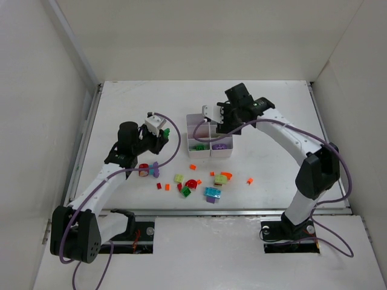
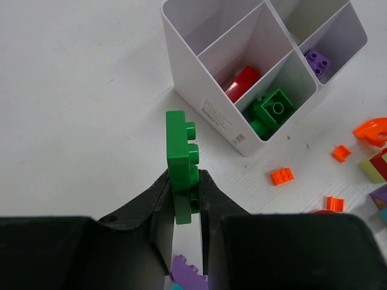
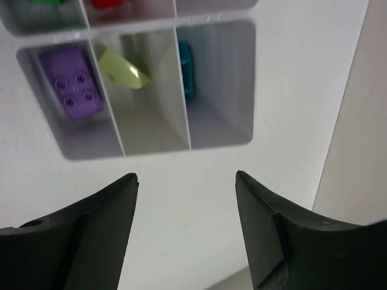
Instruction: Sort the legos into containers by color
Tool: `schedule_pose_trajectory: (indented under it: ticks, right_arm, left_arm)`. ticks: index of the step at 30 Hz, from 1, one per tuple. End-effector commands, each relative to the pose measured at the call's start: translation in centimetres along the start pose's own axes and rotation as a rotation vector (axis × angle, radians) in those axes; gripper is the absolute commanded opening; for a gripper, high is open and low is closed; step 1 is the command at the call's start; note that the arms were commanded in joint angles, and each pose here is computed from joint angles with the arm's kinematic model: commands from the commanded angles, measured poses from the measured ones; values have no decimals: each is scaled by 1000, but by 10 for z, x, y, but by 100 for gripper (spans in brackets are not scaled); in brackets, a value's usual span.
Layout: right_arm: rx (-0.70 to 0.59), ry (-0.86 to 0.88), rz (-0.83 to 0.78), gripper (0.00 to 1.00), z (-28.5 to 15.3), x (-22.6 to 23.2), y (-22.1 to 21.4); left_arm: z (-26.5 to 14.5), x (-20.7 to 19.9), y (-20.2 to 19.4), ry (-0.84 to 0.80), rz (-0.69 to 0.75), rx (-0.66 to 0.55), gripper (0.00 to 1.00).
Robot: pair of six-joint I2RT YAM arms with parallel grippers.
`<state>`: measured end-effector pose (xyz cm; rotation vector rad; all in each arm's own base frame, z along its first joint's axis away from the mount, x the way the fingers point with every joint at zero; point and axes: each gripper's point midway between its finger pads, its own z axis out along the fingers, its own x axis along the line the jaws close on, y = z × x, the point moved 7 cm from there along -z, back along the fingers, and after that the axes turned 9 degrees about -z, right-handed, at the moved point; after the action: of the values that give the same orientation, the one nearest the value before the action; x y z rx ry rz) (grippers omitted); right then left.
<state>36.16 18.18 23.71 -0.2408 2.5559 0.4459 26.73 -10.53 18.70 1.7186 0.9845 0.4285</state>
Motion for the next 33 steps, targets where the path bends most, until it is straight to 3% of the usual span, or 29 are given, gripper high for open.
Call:
schedule_pose_trajectory:
  ticks: [1, 9, 33]
  right_arm:
    - [153, 74, -27, 71, -38, 10, -19]
    - [312, 250, -7, 71, -21, 39, -56]
    - [307, 225, -27, 71, -5, 36, -43]
  left_arm:
    - [-3, -4, 15, -8, 24, -74, 0]
    - [-3, -5, 17, -17, 29, -82, 0]
    - [-4, -6, 11, -18, 15, -74, 0]
